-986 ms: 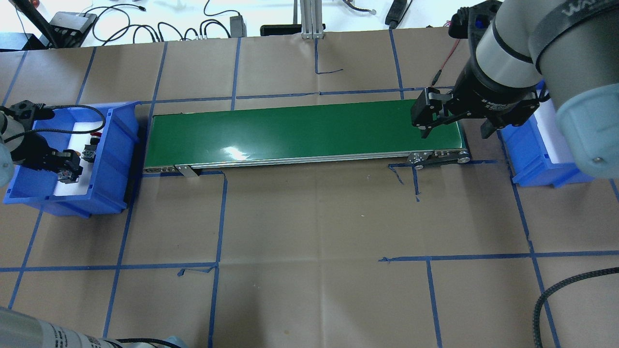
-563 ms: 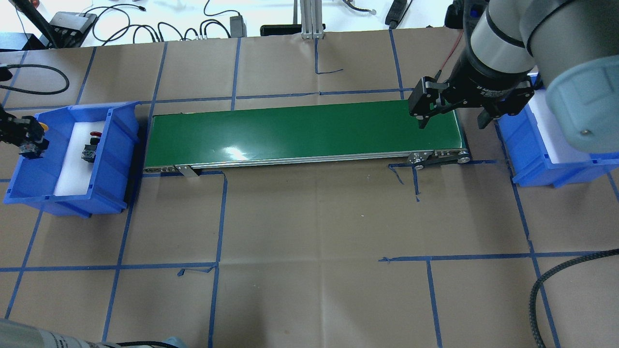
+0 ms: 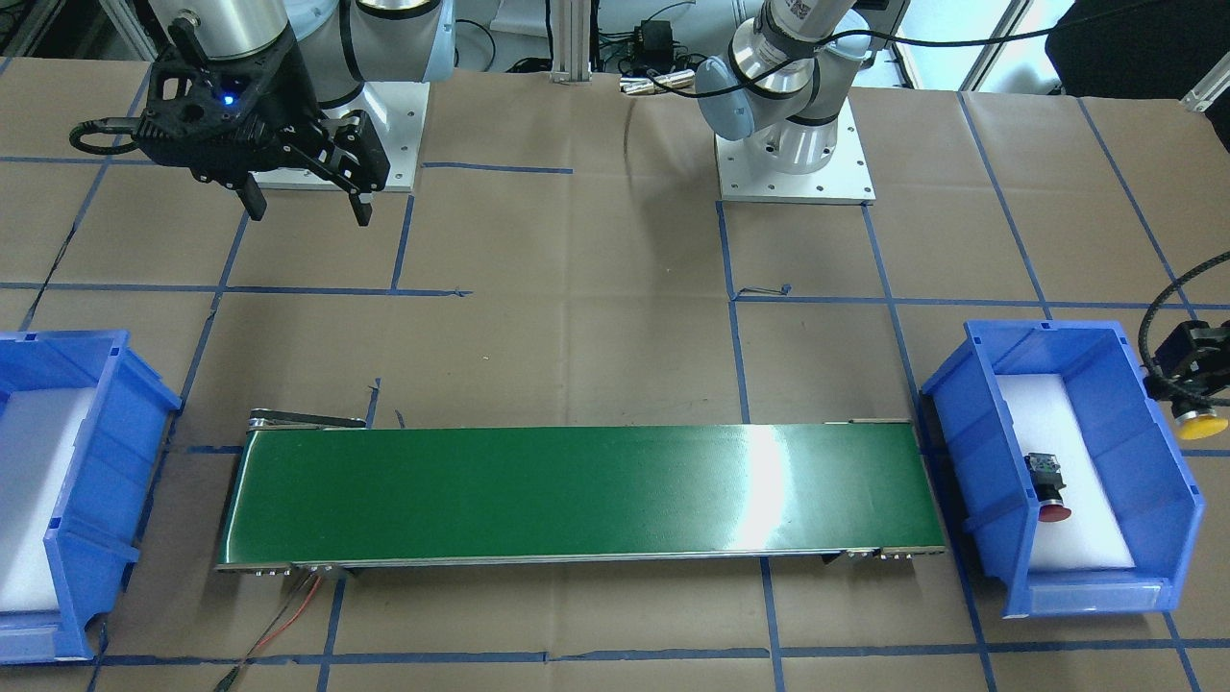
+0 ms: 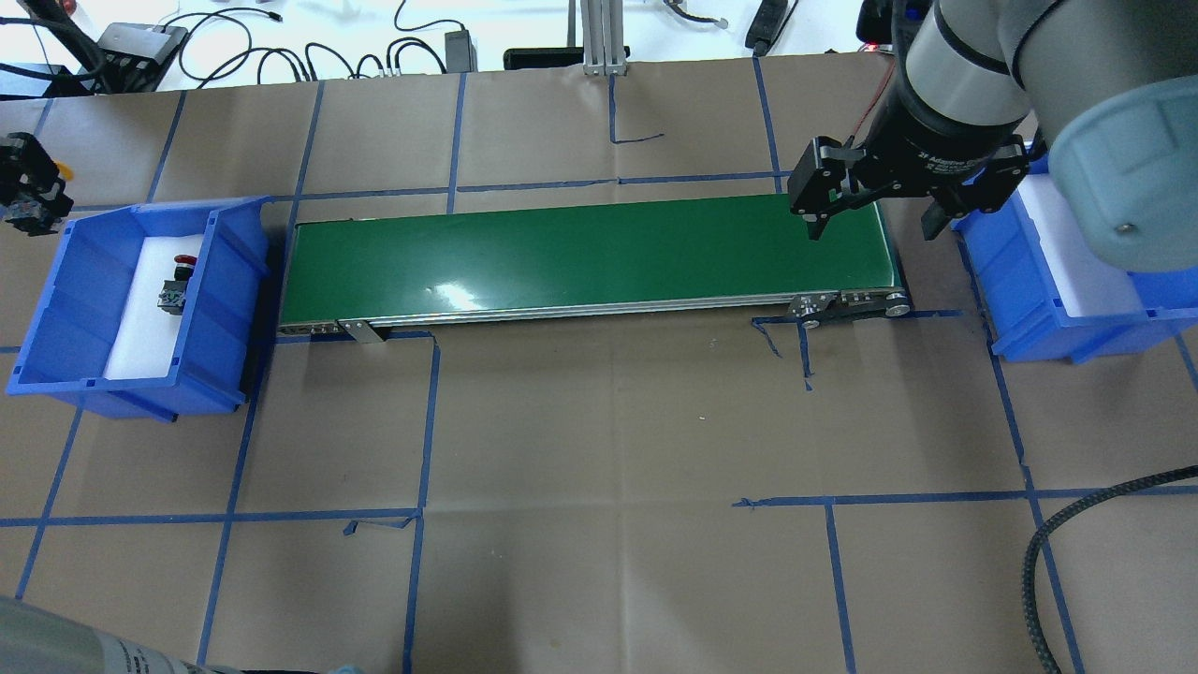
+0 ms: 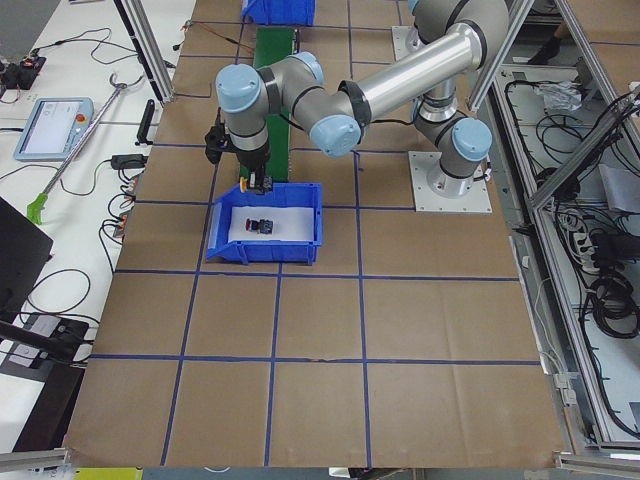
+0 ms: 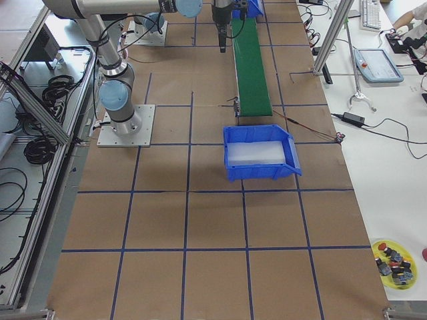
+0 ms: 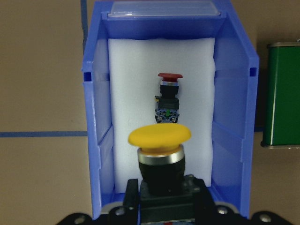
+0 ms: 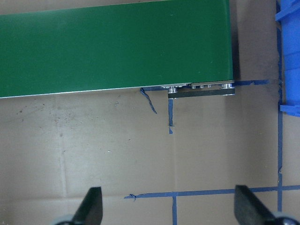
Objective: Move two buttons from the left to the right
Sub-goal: 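Lift the yellow-capped button and carry it over the conveyor's near end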
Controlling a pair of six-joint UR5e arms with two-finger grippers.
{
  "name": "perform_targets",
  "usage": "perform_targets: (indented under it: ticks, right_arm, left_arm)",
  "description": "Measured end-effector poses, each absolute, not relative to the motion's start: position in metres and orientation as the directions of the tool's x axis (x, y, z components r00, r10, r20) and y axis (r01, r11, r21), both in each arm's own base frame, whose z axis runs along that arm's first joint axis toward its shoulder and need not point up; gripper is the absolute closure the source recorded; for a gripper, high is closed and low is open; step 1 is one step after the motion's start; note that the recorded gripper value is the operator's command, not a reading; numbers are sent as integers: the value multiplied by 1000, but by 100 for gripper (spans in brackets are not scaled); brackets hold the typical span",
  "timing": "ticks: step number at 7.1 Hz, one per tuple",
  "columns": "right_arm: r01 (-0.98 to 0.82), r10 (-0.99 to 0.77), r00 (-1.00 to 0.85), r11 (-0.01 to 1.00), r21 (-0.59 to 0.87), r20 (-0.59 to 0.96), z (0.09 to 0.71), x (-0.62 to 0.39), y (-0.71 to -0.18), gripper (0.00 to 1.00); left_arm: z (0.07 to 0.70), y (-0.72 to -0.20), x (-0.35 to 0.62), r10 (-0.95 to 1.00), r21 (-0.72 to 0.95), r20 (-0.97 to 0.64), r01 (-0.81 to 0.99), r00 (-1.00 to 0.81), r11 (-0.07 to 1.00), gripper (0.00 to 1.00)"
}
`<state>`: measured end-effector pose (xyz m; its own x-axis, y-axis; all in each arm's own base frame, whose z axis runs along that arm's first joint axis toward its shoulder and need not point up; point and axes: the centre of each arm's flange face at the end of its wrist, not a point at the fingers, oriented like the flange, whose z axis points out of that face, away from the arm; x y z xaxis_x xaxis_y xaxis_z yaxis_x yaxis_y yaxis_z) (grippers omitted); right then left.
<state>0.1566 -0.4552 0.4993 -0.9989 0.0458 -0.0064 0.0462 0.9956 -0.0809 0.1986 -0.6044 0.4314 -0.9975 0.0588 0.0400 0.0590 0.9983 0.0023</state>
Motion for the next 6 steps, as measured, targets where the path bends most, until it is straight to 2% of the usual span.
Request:
perform_targets:
  ticks: [4,6]
  right_arm:
    - [46,46,-999,995,-83,-10,501,157,-456,0]
    - [47,46,-999,995,-84,-9,501,157,-456,0]
  left_arm:
    - [409,-640,40,27,48,49,29,-998,998,87]
    - [375,-641,2,39,87,57,44,-998,995,87]
